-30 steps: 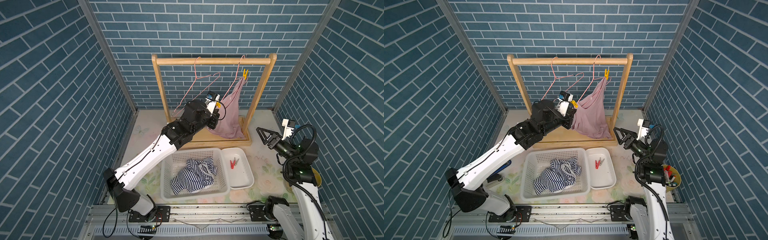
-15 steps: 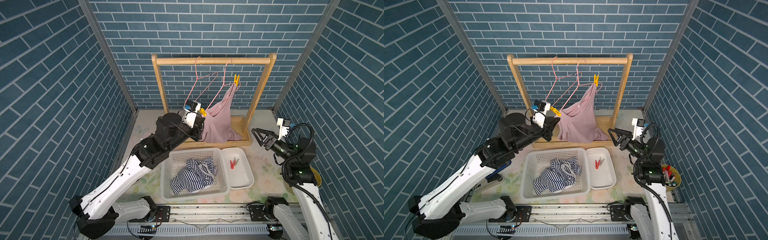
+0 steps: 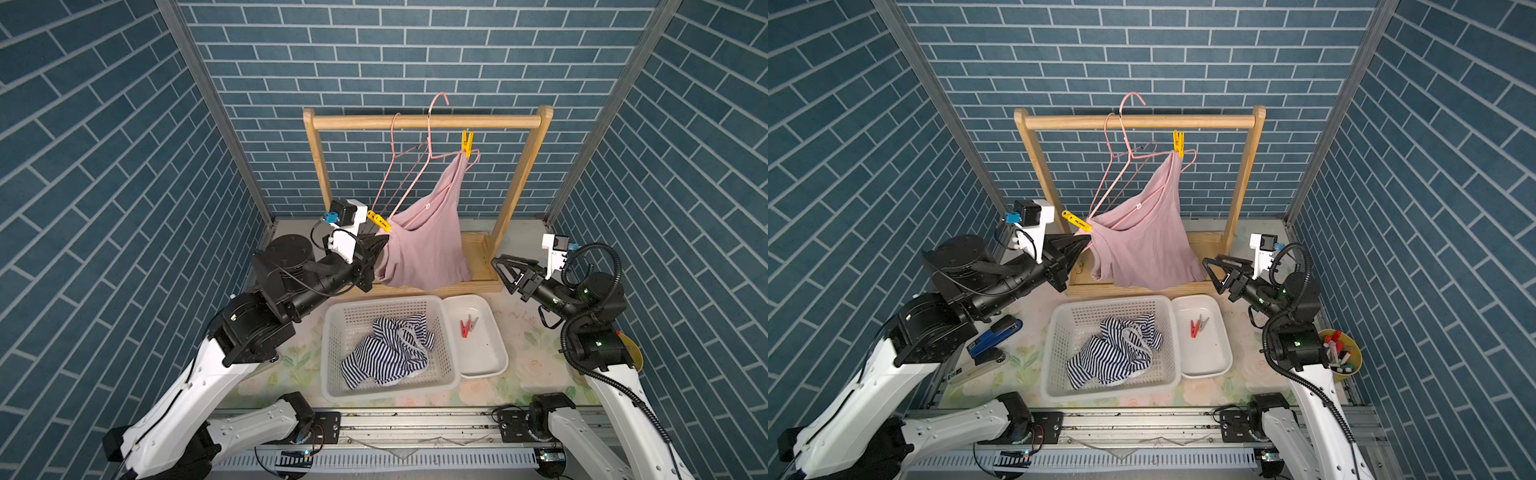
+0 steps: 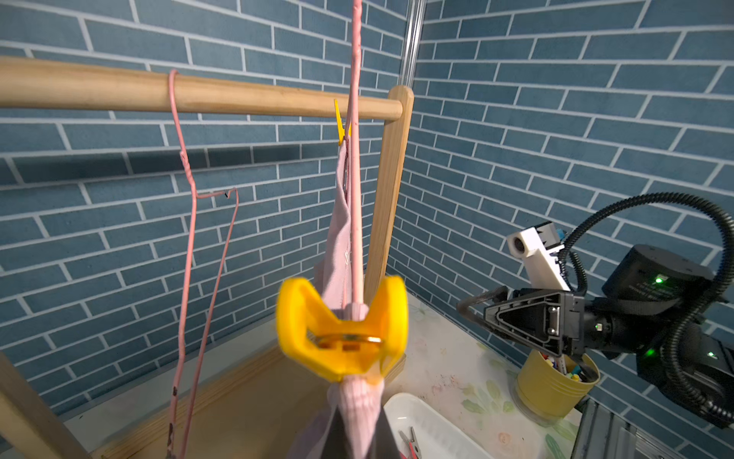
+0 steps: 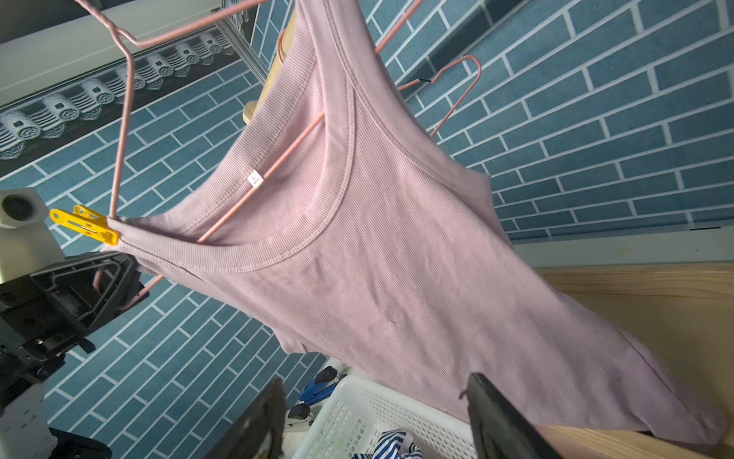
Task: Remove the clothespins securing tank tops to the hanger
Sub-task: Pick up the hanger from the clothesline, then remove the clothespin from the hanger.
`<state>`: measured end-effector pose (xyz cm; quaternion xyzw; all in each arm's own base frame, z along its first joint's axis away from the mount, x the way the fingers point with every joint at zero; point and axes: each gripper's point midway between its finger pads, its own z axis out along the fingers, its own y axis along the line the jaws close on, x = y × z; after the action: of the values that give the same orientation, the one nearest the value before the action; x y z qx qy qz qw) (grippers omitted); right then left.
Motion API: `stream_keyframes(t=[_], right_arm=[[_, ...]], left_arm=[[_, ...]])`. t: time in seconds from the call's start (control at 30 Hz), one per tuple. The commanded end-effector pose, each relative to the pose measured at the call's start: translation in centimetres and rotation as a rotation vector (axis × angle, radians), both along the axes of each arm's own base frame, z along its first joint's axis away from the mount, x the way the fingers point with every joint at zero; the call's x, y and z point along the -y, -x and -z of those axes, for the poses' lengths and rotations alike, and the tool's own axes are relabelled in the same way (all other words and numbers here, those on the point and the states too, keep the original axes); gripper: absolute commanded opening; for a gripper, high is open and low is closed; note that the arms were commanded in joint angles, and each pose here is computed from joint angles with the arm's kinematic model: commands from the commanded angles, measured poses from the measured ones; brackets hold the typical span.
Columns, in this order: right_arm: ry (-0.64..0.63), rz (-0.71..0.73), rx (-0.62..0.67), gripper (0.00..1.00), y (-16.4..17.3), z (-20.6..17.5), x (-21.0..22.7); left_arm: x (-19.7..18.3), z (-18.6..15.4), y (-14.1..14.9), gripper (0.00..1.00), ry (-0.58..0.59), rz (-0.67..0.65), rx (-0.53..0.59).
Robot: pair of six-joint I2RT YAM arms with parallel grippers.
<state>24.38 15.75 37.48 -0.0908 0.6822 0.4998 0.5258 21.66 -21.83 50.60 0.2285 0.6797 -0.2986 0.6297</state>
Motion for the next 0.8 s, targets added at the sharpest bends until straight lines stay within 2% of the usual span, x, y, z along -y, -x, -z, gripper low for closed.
stream_keyframes(t=[0.0,0.43,0.57,0.77], right_arm=[[0.013,0.011,0.034,0.72,0.1,0.0,0.0],[0.026,-0.006,0.004,0.73,-0.5,1.9,-0.7],[0.027,-0.012,0.005,0.73,-0.6,1.9,-0.8],[0.036,-0.015,0.003,0.72,-0.8,1.8,-0.9]], left_arm=[[-1.7,-5.3,1.9,0.00,0.103,0.014,0.116],[-5.8,-12.3,5.1,0.00,0.174,-0.023,0.236],[-7.2,-13.0,6.3,0.00,0.185,-0.024,0.246],[-9.2,-12.0,7.6,0.00,0.189,-0.046,0.225]])
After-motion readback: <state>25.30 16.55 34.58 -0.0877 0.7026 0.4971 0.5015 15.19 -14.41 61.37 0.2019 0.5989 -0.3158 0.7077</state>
